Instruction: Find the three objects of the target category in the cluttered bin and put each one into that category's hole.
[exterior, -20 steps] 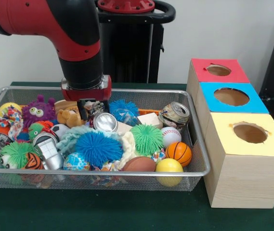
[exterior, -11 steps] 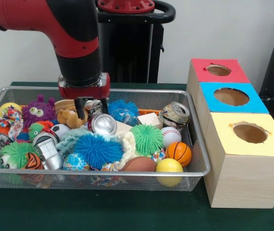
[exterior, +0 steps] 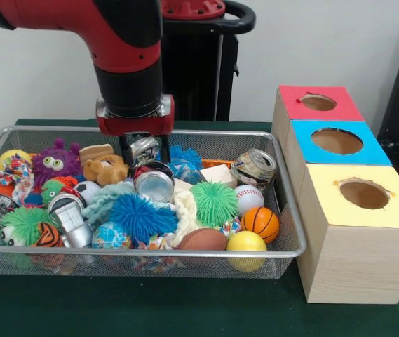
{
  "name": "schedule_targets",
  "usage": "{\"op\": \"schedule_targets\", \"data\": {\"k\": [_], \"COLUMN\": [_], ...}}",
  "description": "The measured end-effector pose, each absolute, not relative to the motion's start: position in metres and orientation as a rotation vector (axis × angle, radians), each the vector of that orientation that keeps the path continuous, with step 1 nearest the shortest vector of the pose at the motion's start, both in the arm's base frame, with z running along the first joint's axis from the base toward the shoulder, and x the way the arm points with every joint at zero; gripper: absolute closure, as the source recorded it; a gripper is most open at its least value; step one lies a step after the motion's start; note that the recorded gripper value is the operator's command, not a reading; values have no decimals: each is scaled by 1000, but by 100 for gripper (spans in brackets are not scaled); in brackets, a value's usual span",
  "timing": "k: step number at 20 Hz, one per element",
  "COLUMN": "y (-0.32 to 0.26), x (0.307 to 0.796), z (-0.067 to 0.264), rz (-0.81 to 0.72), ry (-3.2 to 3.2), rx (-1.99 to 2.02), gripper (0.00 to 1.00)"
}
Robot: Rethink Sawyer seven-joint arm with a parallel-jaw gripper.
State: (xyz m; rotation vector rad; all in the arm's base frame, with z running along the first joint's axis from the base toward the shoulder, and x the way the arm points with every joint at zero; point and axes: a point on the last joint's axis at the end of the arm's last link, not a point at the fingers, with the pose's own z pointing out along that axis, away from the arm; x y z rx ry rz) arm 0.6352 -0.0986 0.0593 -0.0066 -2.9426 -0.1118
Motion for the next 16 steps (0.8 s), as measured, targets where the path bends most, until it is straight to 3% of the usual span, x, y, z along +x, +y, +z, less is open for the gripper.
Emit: {"op": "schedule_targets", "data": {"k": [16], "y": [0], "x": [685], "z": [76], "rz": [-141], "ry": [-3054], "rx": [121], "gripper": [0]}}
